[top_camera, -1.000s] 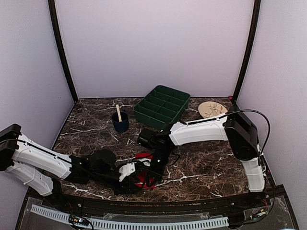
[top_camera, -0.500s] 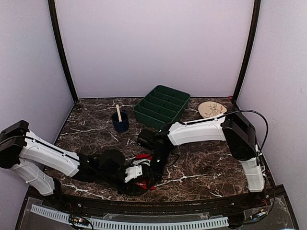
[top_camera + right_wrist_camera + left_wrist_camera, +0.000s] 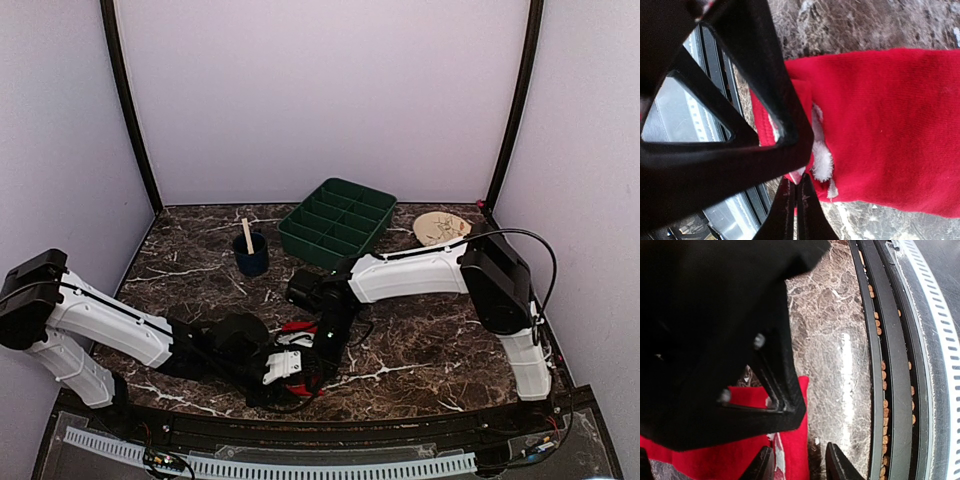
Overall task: Roll the socks
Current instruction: Roll the sock at the center of the board.
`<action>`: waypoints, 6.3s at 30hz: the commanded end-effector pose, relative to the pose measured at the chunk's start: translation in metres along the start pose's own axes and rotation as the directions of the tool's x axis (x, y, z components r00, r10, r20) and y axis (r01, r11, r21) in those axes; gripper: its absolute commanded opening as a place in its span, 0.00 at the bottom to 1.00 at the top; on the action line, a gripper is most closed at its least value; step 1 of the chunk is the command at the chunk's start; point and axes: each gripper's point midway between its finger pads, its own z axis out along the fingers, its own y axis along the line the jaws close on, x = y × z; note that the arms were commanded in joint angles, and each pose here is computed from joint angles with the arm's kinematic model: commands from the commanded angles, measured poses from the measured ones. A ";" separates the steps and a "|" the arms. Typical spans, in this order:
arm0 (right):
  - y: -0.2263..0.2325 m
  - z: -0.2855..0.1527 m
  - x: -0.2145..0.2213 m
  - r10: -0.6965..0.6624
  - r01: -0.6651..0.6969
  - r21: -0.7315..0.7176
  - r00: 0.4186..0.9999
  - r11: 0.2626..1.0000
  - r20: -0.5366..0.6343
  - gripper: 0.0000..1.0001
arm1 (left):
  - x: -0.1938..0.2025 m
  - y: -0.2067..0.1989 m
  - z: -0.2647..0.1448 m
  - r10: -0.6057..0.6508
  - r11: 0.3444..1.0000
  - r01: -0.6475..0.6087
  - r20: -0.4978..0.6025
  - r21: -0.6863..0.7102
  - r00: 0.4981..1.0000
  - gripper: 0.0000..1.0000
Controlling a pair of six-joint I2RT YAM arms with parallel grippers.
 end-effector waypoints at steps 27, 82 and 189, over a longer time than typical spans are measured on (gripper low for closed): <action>0.011 -0.007 -0.009 -0.028 0.030 -0.048 0.999 0.998 0.030 0.00 | 0.028 0.001 0.011 -0.095 0.995 0.096 -0.176 -0.005 0.980 0.09; -0.026 -0.058 -0.012 0.041 -0.061 0.049 0.943 0.997 0.330 0.49 | 0.035 0.017 -0.002 -0.506 0.861 0.501 -0.055 -0.091 0.861 0.00; -0.011 0.024 -0.050 -0.625 0.464 0.705 0.780 0.537 -0.038 0.30 | 0.045 0.024 -0.025 -0.793 0.390 0.838 -0.323 0.382 0.517 0.00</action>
